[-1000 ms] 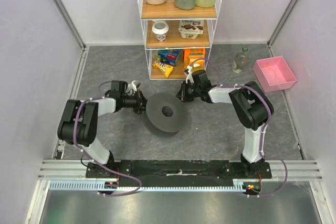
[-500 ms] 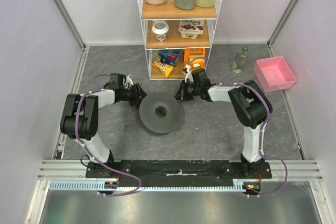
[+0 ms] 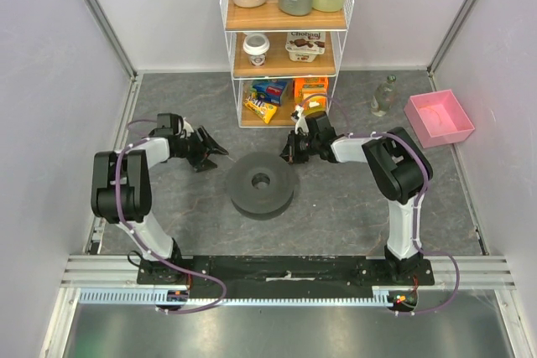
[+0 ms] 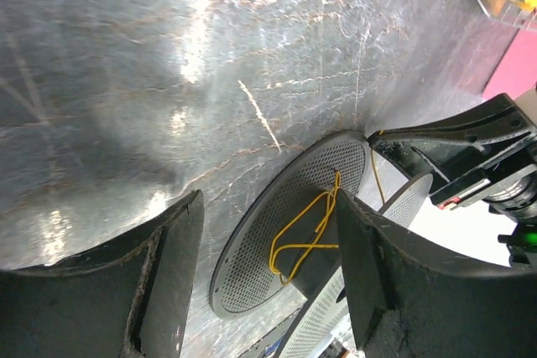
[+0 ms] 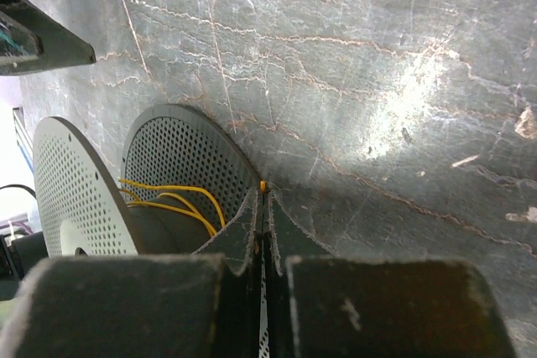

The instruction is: Wrap the cables

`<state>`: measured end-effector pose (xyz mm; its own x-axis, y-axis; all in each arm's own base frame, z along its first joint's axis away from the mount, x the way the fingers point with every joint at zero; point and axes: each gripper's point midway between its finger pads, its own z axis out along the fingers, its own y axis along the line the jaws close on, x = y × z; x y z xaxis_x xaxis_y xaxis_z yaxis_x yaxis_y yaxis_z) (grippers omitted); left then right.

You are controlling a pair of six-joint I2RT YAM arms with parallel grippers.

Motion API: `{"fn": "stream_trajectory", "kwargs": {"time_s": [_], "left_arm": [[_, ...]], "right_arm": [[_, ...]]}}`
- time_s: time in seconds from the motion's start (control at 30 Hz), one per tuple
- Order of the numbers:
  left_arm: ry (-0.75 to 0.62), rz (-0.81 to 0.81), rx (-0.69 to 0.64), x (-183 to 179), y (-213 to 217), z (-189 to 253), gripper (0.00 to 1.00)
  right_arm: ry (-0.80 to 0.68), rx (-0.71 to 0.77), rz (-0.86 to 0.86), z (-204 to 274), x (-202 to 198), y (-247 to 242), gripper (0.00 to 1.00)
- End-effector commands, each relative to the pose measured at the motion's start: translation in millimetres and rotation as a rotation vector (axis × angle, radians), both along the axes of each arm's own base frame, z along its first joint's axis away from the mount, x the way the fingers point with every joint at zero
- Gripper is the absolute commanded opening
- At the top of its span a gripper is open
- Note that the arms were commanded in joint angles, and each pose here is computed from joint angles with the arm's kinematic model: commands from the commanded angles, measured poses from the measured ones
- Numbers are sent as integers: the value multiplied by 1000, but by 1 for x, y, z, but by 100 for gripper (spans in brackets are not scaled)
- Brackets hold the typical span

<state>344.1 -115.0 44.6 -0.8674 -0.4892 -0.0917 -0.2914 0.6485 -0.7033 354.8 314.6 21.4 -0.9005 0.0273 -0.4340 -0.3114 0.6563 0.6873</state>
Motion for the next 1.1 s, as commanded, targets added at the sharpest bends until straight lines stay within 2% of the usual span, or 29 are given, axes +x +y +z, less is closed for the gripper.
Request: {"fn": "stream_trajectory", "kwargs": {"time_s": [0.0,0.2,0.27,0.33,0.43,0.73,0.93,0.97,1.03,1.07], "left_arm": [[-67,0,-14,7,10,23,70],[-103,-11,-15,-2,14,36,70],[-105,-14,-21,-5,13,38,70],[-115,-12,-19,-7,14,40,70],[-121,-9,-20,-9,14,43,70],[-142,-2,-7,-7,19,49,70],[-148,4,5,-9,22,51,73],[-149,6,6,-9,23,52,74],[-154,10,8,-9,25,55,92],[-155,14,6,-10,26,56,94]], "right_arm": [[20,22,31,-1,1,5,0],[35,-4,45,-9,-9,-5,1],[38,-2,40,-8,-9,-9,7],[32,-1,32,-4,-8,-12,23],[16,-2,11,3,-2,-17,36],[-9,-40,-41,13,14,-41,40],[-52,-59,-104,29,32,-62,59],[-58,-62,-111,32,34,-65,61],[-74,-75,-129,37,39,-73,69],[-90,-77,-137,41,42,-77,71]]}}
